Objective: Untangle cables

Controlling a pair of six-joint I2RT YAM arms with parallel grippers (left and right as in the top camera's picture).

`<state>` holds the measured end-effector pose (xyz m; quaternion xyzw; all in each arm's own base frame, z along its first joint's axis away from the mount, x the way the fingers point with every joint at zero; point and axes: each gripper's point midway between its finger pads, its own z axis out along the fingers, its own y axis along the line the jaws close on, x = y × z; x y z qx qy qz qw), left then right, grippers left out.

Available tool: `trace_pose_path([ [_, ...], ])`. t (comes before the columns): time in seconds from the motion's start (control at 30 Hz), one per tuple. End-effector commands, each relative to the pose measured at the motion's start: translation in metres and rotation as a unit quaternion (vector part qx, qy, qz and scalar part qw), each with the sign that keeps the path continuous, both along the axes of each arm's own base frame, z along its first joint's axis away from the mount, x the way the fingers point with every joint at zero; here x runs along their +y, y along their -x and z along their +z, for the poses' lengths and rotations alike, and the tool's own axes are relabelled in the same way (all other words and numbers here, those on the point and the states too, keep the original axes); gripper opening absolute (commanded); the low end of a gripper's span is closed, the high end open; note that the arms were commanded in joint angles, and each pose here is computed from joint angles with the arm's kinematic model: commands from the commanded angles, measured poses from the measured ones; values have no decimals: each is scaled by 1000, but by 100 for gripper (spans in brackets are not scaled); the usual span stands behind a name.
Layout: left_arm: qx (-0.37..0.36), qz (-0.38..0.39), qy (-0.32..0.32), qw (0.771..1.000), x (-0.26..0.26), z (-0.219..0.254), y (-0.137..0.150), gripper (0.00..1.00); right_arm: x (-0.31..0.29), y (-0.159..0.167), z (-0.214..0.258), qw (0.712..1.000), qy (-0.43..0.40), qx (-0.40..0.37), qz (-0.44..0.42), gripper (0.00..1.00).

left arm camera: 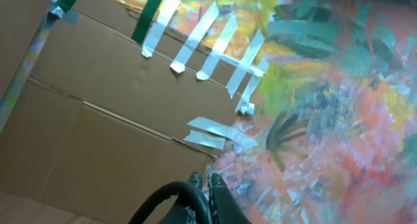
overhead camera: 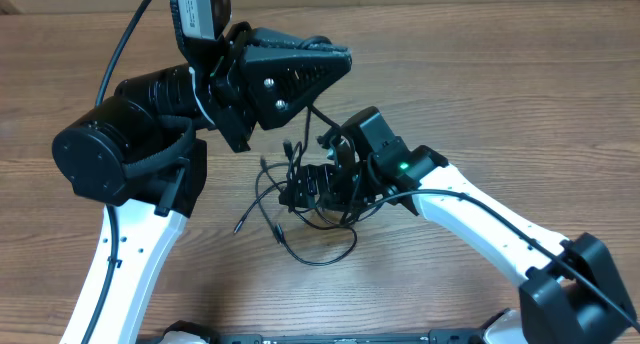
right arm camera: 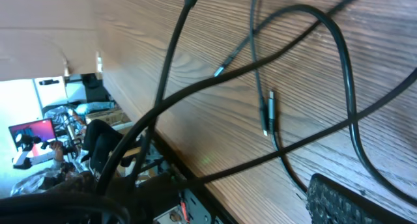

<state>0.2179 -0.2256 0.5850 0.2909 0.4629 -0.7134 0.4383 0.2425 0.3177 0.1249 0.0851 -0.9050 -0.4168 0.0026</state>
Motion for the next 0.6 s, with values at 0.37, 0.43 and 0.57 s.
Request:
trace_pose_path([
  [0.37, -4, 100, 62, 993, 70, 32, -23, 4, -113, -27, -82, 949, 272, 45, -154, 100],
  [0.43, 2, 120, 61, 991, 83, 32, -30, 4, -128, -32, -84, 942, 286, 50, -170, 100],
  [0.57, 16, 159, 55, 986, 107, 29, -42, 4, -150, -39, -85, 936, 295, 58, -185, 100],
])
